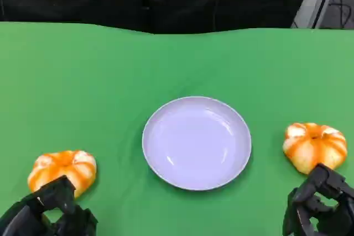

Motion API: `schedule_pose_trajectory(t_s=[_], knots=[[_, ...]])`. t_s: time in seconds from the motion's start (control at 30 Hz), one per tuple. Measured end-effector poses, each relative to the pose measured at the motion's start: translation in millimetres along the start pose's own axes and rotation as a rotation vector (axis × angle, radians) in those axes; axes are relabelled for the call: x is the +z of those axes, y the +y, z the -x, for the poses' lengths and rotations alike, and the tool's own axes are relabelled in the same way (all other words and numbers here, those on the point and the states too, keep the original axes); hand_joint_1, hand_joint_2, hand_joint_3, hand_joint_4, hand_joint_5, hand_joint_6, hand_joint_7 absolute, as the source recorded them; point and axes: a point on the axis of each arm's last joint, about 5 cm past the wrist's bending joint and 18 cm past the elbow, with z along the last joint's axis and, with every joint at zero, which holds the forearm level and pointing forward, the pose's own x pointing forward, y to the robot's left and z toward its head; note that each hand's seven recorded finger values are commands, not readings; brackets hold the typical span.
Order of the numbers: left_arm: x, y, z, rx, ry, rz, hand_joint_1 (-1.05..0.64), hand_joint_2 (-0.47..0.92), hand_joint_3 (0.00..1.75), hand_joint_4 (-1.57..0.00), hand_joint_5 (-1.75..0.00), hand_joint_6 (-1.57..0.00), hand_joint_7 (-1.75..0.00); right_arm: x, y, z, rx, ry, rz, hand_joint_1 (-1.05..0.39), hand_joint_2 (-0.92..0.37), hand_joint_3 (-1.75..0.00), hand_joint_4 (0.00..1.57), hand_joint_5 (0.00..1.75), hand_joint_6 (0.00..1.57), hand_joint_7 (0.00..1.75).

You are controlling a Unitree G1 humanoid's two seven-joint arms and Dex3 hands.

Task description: Grasp the bread from the table and place it into the plate.

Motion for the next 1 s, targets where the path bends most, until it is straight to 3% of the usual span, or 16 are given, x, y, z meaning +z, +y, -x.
schedule_pose_trajectory(t_s=[0.5, 0.6, 0.63, 0.7, 0.8, 0.9, 1.0], knots=[[-0.1, -0.1, -0.1, 0.0, 0.001, 0.0, -0.1, 0.67, 1.04, -0.86, -1.75, -0.78, -1.65, -0.2, -0.1, 0.1, -0.001, 0.0, -0.001, -0.13, -0.53, -1.26, 0.89, 1.75, 0.77, 1.63], [-0.3, -0.3, -0.1, 0.004, -0.002, -0.001, -0.05, 0.63, 1.07, -0.82, -1.75, -0.81, -1.52, -0.2, -0.1, 0.0, -0.001, 0.0, -0.001, -0.13, -0.53, -1.26, 0.9, 1.75, 0.77, 1.63], [-0.7, -1.2, -0.4, 0.016, -0.014, -0.005, -0.06, 0.61, 1.04, -0.78, -1.69, -0.78, -1.43, -0.2, -0.1, 0.0, 0.0, 0.0, -0.001, -0.14, -0.53, -1.26, 0.9, 1.75, 0.77, 1.63], [-2.2, -4.3, -2.2, 0.052, -0.066, -0.028, -0.14, 0.67, 0.74, -0.68, -1.43, -0.75, -1.05, -0.2, 0.0, -0.1, 0.0, -0.001, -0.001, -0.13, -0.53, -1.26, 0.9, 1.75, 0.77, 1.63], [-5.3, -8.8, -5.7, 0.147, -0.204, -0.158, -0.3, 0.86, 0.24, -0.73, -0.84, -0.85, -0.4, -0.2, 0.1, -0.1, 0.0, 0.0, -0.001, -0.13, -0.53, -1.26, 0.9, 1.75, 0.77, 1.63], [-4.3, -5.9, -6.2, 0.224, -0.285, -0.376, -0.45, 0.91, 0.16, -0.7, -0.46, -0.85, -0.12, -0.2, 0.4, -0.4, 0.002, 0.0, 0.001, -0.14, -0.53, -1.26, 0.89, 1.75, 0.77, 1.63], [-0.5, -3.6, -5.2, 0.319, -0.334, -0.631, -0.62, 0.92, 0.25, -0.54, -0.19, -0.69, -0.02, -0.2, 0.6, -0.6, 0.003, -0.001, 0.001, -0.14, -0.52, -1.26, 0.89, 1.75, 0.77, 1.63]])
